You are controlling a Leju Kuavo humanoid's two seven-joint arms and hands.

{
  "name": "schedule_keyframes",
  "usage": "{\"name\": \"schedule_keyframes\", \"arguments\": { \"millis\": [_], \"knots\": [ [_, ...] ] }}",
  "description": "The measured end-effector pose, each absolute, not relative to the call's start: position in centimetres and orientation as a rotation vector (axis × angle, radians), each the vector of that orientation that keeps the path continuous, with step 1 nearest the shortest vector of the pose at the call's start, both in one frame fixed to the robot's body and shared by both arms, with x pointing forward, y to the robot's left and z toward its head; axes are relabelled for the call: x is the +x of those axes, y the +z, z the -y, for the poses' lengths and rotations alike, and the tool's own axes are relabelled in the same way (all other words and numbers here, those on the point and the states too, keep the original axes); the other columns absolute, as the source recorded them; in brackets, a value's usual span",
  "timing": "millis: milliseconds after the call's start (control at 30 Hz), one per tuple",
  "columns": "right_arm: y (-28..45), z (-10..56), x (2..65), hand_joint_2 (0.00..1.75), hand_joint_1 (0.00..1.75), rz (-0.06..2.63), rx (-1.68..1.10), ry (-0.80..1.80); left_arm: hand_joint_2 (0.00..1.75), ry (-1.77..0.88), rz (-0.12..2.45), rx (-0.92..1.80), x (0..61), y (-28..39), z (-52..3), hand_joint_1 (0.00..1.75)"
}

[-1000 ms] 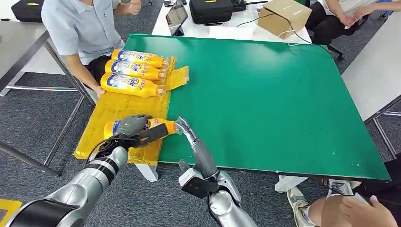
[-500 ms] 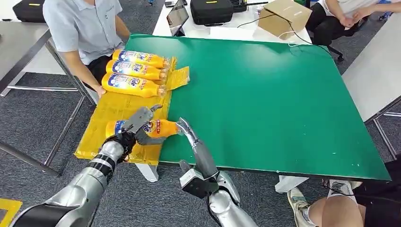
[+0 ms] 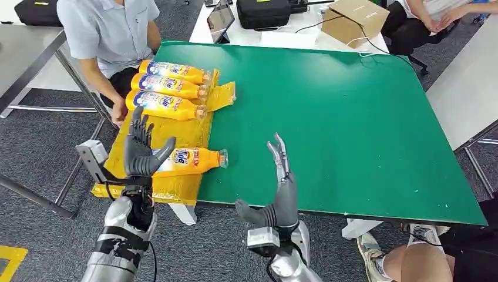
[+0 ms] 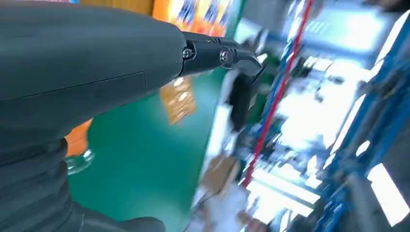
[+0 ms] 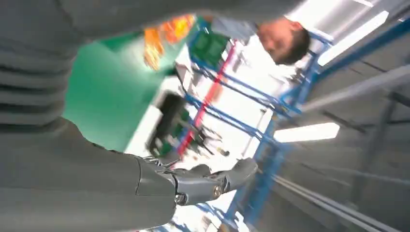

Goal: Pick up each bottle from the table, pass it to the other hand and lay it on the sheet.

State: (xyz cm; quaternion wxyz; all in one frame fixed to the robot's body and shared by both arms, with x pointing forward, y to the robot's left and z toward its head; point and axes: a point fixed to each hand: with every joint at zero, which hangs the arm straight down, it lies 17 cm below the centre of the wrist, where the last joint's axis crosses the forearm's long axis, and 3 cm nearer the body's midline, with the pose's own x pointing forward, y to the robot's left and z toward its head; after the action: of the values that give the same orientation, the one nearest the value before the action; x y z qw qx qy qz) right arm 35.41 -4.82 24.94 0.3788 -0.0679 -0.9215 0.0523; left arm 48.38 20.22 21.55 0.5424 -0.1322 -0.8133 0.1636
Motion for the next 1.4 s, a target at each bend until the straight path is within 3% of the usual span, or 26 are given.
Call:
{"name": "schedule_keyframes", "arguments": {
  "millis": [100, 267, 300, 500, 867, 900, 967, 1000, 1033, 1200, 1400],
  "knots": [
    [25.8, 6.8, 33.8, 1.75, 0.0, 2.38, -0.245, 0.1, 1.75, 0.417, 2.007, -0.115, 45.8, 22.4, -21.6, 0.0],
    [26.9, 12.2, 33.2, 1.75, 0.0, 2.345, -0.308, -0.099, 1.75, 0.336, 2.065, -0.008, 42.1, 23.1, -20.0, 0.0],
    [26.7, 12.9, 33.2, 0.0, 0.0, 2.331, -0.309, -0.129, 1.75, 0.322, 2.064, -0.008, 41.6, 23.0, -19.6, 0.0],
    [24.7, 16.8, 34.1, 0.0, 0.0, 2.212, -0.31, -0.313, 1.75, 0.277, 2.065, 0.042, 38.9, 22.2, -18.1, 0.0],
    [24.1, 18.2, 34.5, 0.0, 0.0, 2.182, -0.383, -0.343, 1.75, 0.259, 2.039, 0.102, 37.5, 21.2, -17.7, 0.0],
    [24.2, 18.1, 34.5, 0.0, 0.0, 2.186, -0.391, -0.334, 0.0, 0.255, 2.035, 0.105, 37.4, 21.2, -17.7, 0.0],
    [24.4, 18.0, 34.5, 0.0, 0.0, 2.187, -0.4, -0.34, 0.0, 0.249, 2.02, 0.102, 37.4, 20.9, -17.5, 0.0],
    [24.1, 18.2, 34.6, 0.0, 0.0, 2.166, -0.371, -0.38, 1.75, 0.251, 2.012, 0.097, 37.4, 20.7, -17.4, 0.0],
    [23.5, 18.4, 34.9, 1.75, 0.0, 2.138, -0.318, -0.423, 1.75, 0.26, 2.0, 0.088, 37.4, 20.5, -17.4, 0.0],
    [21.6, 15.8, 36.2, 1.75, 0.0, 2.094, -0.134, -0.386, 1.75, 0.306, 2.0, 0.073, 36.7, 20.2, -18.0, 0.0],
    [20.5, 15.2, 36.5, 1.75, 0.0, 2.095, -0.182, -0.295, 1.75, 0.283, 2.012, 0.019, 36.4, 20.0, -17.6, 0.0]
  ]
}}
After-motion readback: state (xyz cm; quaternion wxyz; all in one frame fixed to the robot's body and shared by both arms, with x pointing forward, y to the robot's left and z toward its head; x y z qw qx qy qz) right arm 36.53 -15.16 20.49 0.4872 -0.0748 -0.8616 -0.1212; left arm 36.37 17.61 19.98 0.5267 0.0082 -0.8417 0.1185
